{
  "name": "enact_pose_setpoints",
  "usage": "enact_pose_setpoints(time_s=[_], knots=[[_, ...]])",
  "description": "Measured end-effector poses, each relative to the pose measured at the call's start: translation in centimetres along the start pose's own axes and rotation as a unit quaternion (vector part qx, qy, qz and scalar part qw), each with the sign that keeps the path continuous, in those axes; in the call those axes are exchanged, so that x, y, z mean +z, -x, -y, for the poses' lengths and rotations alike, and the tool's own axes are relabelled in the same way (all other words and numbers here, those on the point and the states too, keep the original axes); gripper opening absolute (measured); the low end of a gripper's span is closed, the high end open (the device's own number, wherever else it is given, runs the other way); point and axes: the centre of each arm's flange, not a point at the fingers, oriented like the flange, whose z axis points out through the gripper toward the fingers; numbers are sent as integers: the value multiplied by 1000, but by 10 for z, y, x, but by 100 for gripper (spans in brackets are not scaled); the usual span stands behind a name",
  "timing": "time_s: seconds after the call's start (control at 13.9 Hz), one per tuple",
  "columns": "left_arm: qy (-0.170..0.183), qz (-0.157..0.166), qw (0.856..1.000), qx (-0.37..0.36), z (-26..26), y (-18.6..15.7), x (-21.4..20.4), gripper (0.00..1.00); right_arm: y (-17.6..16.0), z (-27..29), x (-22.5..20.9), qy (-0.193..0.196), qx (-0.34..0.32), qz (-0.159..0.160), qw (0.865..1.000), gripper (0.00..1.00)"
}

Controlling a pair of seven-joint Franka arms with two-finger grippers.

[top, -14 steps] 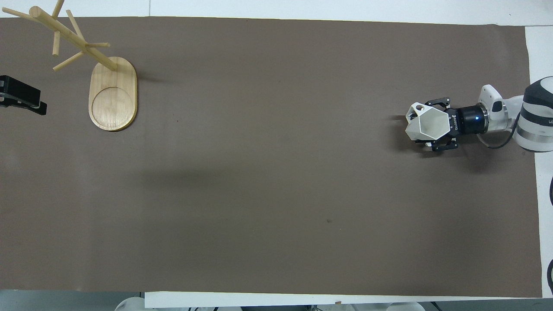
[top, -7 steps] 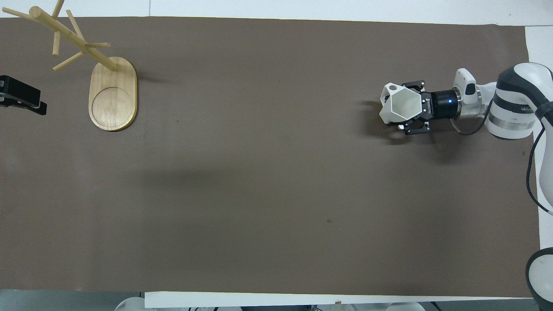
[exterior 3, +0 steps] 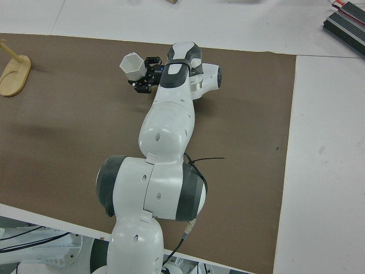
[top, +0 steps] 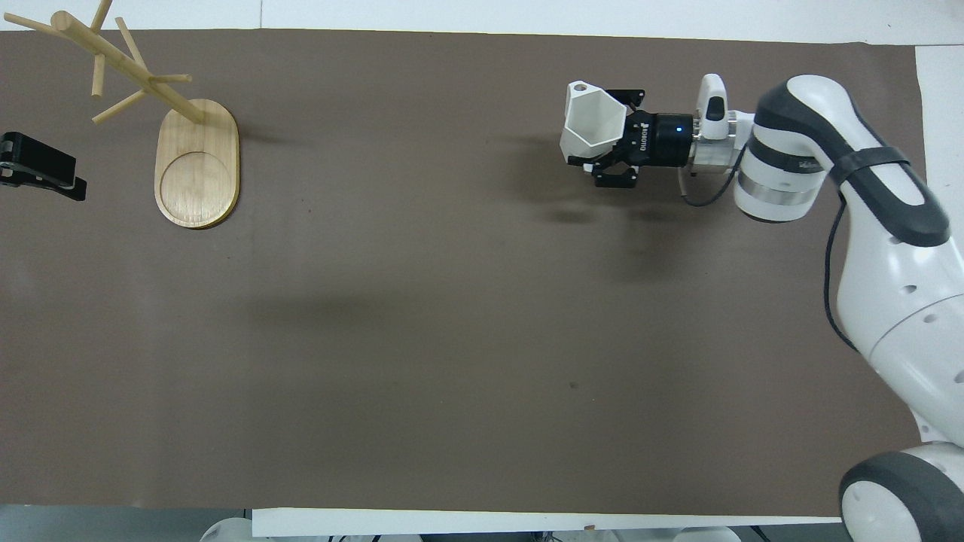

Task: Hang cup on rack
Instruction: 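Carry the mug with the right gripper while the left gripper approaches, then grasp the mug with the left gripper from the right gripper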

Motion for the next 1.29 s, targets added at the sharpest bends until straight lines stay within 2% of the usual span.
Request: enact_pose_setpoints(time_s=[0.22, 0.43, 0.65, 0.93, 1.08, 1.29], knots=[[0, -19, 1000, -1, -57, 0, -2, 100, -14, 30, 85, 28, 31, -14, 999, 77], [7, -56, 998, -24, -139, 4, -1, 100, -29, 69, 149, 20, 50, -27, 998, 77], [-15, -52, 998, -45, -208, -4, 42, 100, -34, 103, 191, 15, 75, -39, 996, 77], [-26, -45, 996, -78, -266, -44, 106, 100, -56, 146, 223, 39, 84, -16, 996, 77], [-22, -50, 994, -91, -273, -59, 115, 100, -69, 159, 227, 43, 84, -17, 995, 77], [-23, -49, 994, -90, -278, -57, 114, 100, -69, 164, 228, 46, 88, -20, 995, 77]])
